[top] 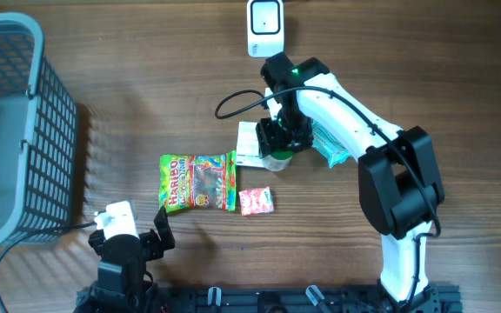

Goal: Scan the item barcode
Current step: 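Lower the right gripper and grasp the green-capped bottle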

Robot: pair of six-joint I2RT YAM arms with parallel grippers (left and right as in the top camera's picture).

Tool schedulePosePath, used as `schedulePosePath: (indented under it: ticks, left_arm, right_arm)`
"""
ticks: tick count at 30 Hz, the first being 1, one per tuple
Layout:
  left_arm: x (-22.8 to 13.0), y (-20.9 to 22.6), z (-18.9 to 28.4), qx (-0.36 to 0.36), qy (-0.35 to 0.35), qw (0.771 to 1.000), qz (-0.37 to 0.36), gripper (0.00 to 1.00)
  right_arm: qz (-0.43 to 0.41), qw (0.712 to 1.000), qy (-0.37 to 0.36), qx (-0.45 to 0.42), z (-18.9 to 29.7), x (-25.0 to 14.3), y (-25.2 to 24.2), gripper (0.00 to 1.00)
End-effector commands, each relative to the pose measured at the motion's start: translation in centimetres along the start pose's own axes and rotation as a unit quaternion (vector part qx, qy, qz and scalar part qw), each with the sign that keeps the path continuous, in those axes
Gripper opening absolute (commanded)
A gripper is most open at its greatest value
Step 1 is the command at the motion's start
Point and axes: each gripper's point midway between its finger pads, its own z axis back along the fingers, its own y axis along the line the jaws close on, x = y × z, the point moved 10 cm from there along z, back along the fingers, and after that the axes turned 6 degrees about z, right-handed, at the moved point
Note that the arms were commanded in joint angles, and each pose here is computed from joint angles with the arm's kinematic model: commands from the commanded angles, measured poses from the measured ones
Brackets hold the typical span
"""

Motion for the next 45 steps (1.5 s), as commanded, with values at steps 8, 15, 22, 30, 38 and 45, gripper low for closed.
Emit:
schedulePosePath:
  ticks: [8,15,22,30,38,45]
  left_arm:
    - [0.1,-0.1,0.1,-0.005,-0.003,1.000,0.002,1.00]
    - [0.1,-0.1,0.1,-0.005,-0.003,1.000,0.002,1.00]
    - [0.1,-0.1,0.1,-0.005,-0.003,1.000,0.002,1.00]
    - [0.1,-0.1,0.1,-0.005,-0.003,1.000,0.002,1.00]
    - [0.1,-0.1,0.1,-0.005,-0.003,1.000,0.002,1.00]
    - [0.1,-0.1,0.1,-0.005,-0.003,1.000,0.002,1.00]
  right_arm:
    - [-0.184,0.982,0.003,0.030,0.3,0.4,0.5,0.52]
    - [-0.215,0.973,0.016,0.089,0.4,0.6,1.4,0.50]
    - [-0.275,0.957,0.010,0.096,0.4,1.0,1.4,0.50]
    - [-0.289,0.951,-0.019,0.107,0.5,2.0,1.5,0.52]
    - [-0.280,0.953,-0.055,0.103,0.6,2.9,1.4,0.52]
    - [-0.271,0.954,-0.075,0.105,0.7,3.4,1.4,0.51]
